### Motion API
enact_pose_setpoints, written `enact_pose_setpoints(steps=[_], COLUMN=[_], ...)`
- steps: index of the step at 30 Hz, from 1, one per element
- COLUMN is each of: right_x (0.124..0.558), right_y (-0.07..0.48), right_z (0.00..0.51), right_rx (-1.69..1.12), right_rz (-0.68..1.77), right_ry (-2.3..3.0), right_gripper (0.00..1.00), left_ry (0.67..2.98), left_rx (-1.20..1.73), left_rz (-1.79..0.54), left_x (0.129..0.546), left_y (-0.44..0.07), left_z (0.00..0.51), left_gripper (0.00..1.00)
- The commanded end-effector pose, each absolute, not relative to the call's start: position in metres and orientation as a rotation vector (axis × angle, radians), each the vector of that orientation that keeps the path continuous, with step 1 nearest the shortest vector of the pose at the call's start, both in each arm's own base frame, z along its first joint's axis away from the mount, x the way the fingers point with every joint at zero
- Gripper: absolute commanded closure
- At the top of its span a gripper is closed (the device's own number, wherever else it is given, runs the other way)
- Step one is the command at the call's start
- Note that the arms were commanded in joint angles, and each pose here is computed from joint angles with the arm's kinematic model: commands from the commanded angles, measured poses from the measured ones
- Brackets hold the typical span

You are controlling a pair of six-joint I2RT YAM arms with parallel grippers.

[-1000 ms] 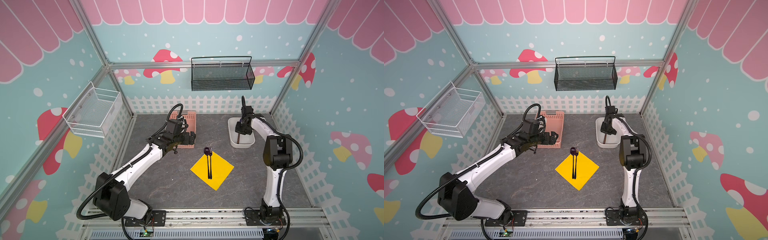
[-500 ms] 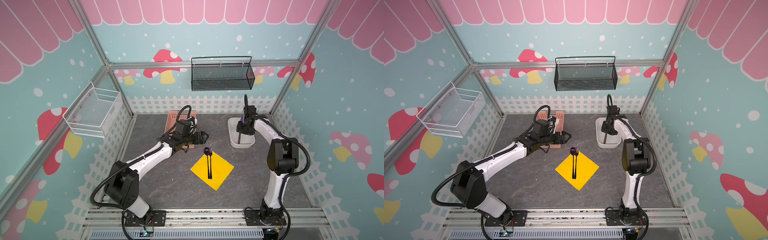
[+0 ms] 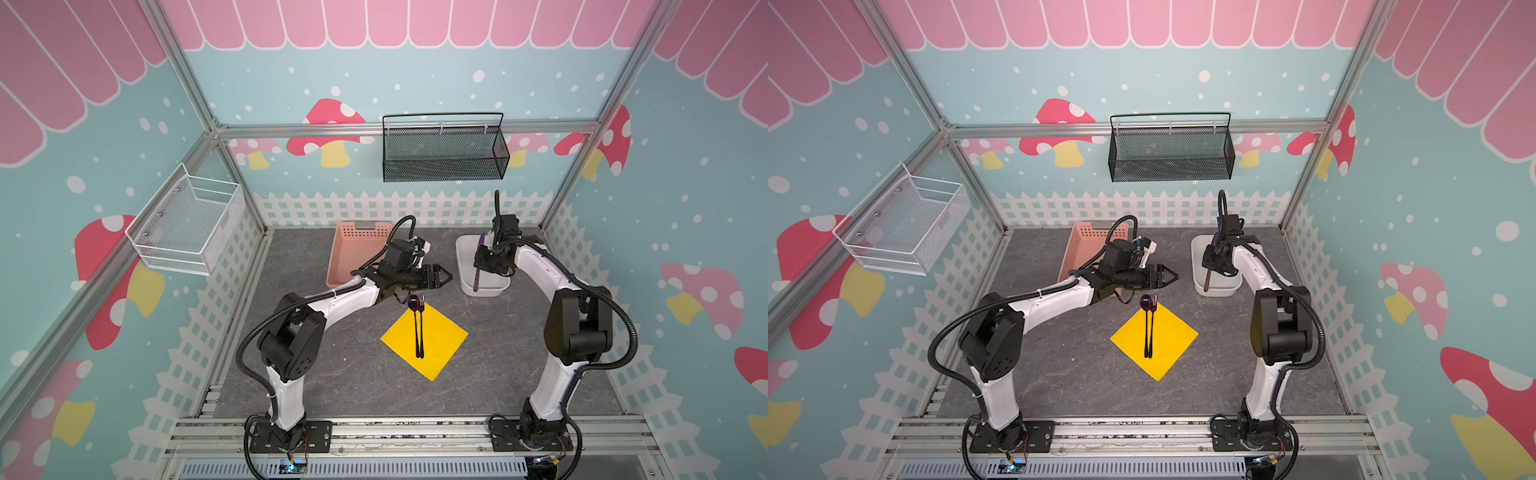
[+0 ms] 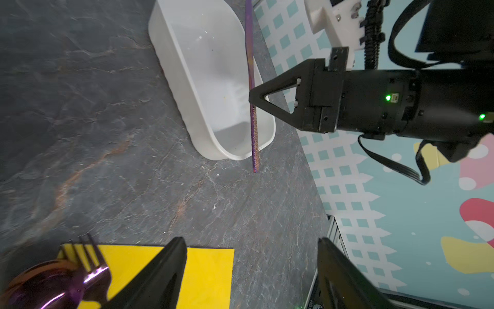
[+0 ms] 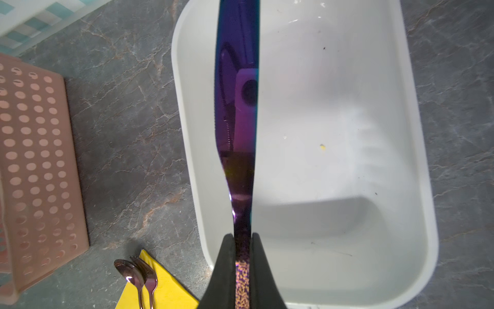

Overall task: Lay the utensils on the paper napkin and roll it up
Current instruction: 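Lift the knife with the right gripper while the left gripper reaches toward it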

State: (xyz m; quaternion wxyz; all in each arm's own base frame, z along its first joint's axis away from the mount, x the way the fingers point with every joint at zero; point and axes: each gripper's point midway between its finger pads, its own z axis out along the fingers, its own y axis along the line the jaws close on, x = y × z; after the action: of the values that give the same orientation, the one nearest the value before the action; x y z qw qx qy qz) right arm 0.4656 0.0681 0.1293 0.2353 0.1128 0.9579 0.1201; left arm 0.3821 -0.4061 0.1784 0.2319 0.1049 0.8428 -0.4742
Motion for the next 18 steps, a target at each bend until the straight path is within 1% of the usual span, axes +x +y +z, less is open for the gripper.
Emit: enact_pose_setpoints(steps=[1,4,8,10,14,18], right_x=[0.463,0.459,0.455,0.453,0.450,0.448], right_y=[0.073,0.074,0.082,0.085,0.090,0.093], right_z=[0.145,0.147,0.149,0.149,0.149,0.151], right_rx=[0.301,0.300,0.288,0.285,0.285,0.284], right_rz=[0.395,0.416,0.474,0.505,0.543,0.571], right_ry=[2.579,2.575,2.570,2.570,2.569,2.565], right_gripper=[0.93,0.93,0.93,0.93,0.93,0.93], left_ry=[2.326,2.365,2.385,2.392,2.403,2.427], left_rx=[0.321,0.322,0.314,0.306,0.307,0.332], left_rz=[-1.391,-1.416,-1.484,-1.497,-1.489,-1.447], left_x=[0.376,0.378,0.380,0.382,0.384,0.385], left_y=[-0.433,-0.445,-0.458,-0.463,-0.471,-0.477], left_z=[0.178,0.164,0.150,0.145,0.138,0.130], left_gripper=[0.23,0.25,0.33,0.35,0.38,0.40])
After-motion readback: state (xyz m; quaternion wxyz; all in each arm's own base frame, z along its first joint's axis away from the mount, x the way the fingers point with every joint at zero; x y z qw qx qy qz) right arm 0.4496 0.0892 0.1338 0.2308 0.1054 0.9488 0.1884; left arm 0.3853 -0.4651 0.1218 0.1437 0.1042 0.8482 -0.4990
